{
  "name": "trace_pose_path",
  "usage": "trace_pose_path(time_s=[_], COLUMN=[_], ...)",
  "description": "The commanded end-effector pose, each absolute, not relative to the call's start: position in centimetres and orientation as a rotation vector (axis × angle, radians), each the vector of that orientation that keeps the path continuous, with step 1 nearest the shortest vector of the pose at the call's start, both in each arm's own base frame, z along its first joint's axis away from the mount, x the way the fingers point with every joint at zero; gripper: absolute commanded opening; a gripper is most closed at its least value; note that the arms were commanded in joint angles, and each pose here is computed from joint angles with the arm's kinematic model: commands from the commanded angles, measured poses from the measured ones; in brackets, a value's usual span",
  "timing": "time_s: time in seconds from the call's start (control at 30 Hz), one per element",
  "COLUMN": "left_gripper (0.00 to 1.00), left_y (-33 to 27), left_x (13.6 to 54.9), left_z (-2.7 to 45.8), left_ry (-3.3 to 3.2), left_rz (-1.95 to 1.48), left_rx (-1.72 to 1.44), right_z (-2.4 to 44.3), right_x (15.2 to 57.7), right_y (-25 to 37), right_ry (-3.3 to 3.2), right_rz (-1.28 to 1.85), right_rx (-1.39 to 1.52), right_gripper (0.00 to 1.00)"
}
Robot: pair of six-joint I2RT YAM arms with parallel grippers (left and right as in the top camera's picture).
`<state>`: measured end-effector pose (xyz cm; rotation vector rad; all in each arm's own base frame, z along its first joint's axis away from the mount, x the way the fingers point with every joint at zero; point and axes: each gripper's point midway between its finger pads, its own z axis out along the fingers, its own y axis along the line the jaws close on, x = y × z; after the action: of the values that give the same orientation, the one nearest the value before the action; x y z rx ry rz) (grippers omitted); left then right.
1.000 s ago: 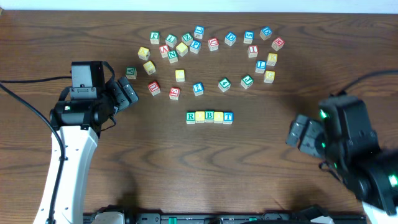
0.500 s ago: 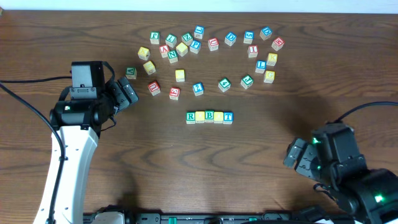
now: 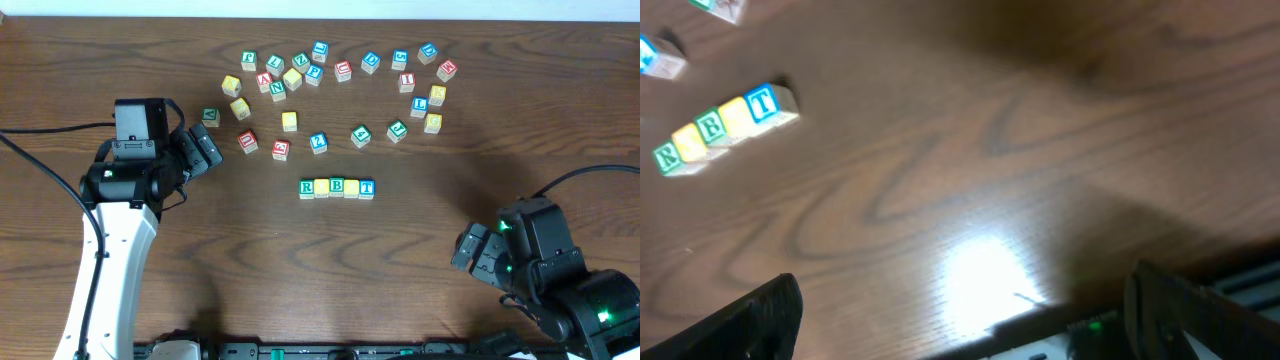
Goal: Spell out ROBOT
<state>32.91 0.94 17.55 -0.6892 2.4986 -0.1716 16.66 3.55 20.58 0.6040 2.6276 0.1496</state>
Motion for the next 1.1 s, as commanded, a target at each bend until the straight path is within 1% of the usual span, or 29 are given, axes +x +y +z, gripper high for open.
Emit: trace_pose_path(time_s=[0.0, 0.2, 0.37, 0.6, 0.87, 1.07], left_gripper=[0.98, 0.98, 0.98, 0.98, 0.98, 0.98], left_y=[1.3, 1.3, 1.3, 1.3, 1.3, 1.3], left_x=[33.2, 33.2, 33.2, 33.2, 33.2, 33.2], left_z=[18.1, 18.1, 18.1, 18.1, 18.1, 18.1], left_ry=[2.485, 2.485, 2.485, 2.485, 2.485, 2.485], left_rz=[-0.156, -0.156, -0.156, -0.156, -0.156, -0.156], left_rx=[-0.692, -0.692, -0.692, -0.692, -0.692, -0.692], right_z=[20.5, 19.5, 18.1, 17.8, 17.5, 17.6], right_x=[17.4, 20.1, 21.3, 22.2, 22.9, 23.7], right_y=[3.9, 3.8, 2.4, 1.4, 1.2, 1.4], right_ry=[2.609, 2.499, 2.324, 2.068, 1.879, 1.735], right_rz=[0.162, 0.223, 0.263, 0.291, 0.251, 0.255], right_rx=[0.564, 0.375, 0.383, 0.298, 0.171, 0.131], right_gripper=[0.99, 0.99, 0.99, 0.99, 0.99, 0.99])
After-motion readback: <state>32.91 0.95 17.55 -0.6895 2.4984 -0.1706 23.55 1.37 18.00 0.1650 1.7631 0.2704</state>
